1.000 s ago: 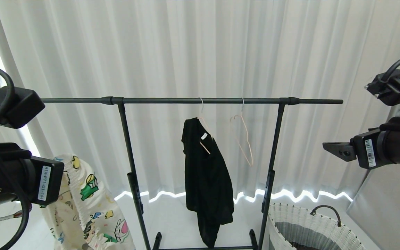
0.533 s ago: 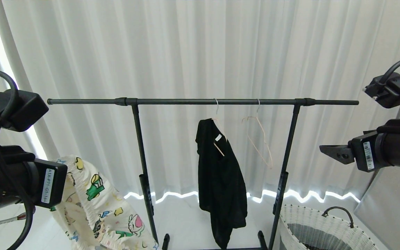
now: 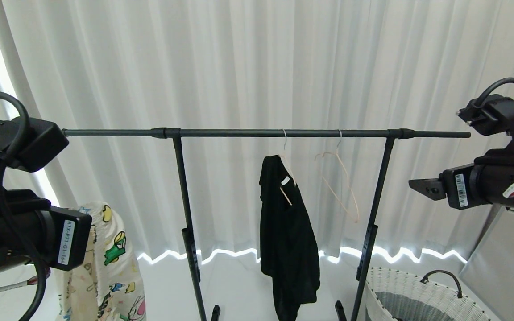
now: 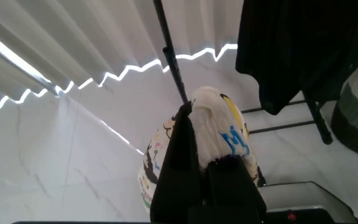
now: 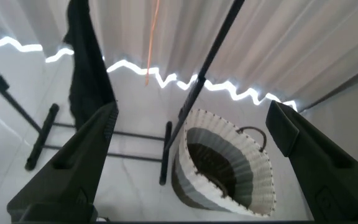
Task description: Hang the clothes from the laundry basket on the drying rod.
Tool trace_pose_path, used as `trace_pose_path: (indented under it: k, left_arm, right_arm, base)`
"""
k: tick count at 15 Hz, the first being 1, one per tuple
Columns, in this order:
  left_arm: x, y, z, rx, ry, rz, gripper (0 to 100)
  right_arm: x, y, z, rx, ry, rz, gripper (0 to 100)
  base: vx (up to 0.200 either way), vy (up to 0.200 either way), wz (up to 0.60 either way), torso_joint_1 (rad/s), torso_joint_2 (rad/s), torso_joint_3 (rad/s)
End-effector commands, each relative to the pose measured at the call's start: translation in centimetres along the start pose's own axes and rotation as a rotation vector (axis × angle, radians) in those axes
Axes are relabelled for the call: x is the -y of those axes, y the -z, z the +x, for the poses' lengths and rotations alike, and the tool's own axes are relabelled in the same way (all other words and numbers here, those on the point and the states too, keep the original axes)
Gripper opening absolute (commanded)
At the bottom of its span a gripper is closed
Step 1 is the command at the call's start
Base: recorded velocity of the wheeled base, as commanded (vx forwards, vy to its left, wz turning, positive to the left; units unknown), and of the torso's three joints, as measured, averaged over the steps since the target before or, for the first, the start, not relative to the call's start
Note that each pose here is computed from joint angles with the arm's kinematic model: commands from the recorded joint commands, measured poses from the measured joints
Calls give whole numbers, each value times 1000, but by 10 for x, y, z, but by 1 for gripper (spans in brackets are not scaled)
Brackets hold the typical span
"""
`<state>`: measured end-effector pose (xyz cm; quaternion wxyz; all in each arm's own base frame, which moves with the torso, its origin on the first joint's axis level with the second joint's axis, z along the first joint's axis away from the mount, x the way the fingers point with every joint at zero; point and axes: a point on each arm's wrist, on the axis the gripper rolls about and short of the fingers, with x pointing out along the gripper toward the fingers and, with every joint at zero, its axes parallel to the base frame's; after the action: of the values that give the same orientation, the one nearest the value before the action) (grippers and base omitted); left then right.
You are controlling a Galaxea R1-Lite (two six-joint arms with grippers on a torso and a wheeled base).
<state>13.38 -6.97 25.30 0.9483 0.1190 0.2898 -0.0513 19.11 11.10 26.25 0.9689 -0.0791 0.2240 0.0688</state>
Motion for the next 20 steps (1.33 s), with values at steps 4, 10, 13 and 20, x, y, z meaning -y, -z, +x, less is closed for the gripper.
trace_pose_path:
  k: [4, 10, 13, 20]
  left_arm:
    - [5, 0, -1, 5, 26, 18, 0]
    - [6, 0, 0, -1, 27, 24, 0]
    - [6, 2, 1, -6, 27, 26, 0]
    - [4, 3, -1, 6, -37, 23, 0]
  right_arm:
    - [-4, 3, 14, -33, -4, -12, 100]
    - [2, 30, 32, -118, -54, -43, 100]
    - [-6, 41, 55, -131, -84, -35, 100]
    - [-14, 57, 112, -203, -189, 20, 100]
  base:
    - [200, 0, 0, 8, 0, -1]
    - [200, 0, 0, 5, 2, 4]
    - [133, 0, 0, -3, 2, 3]
    - [0, 0, 0, 0, 0, 0]
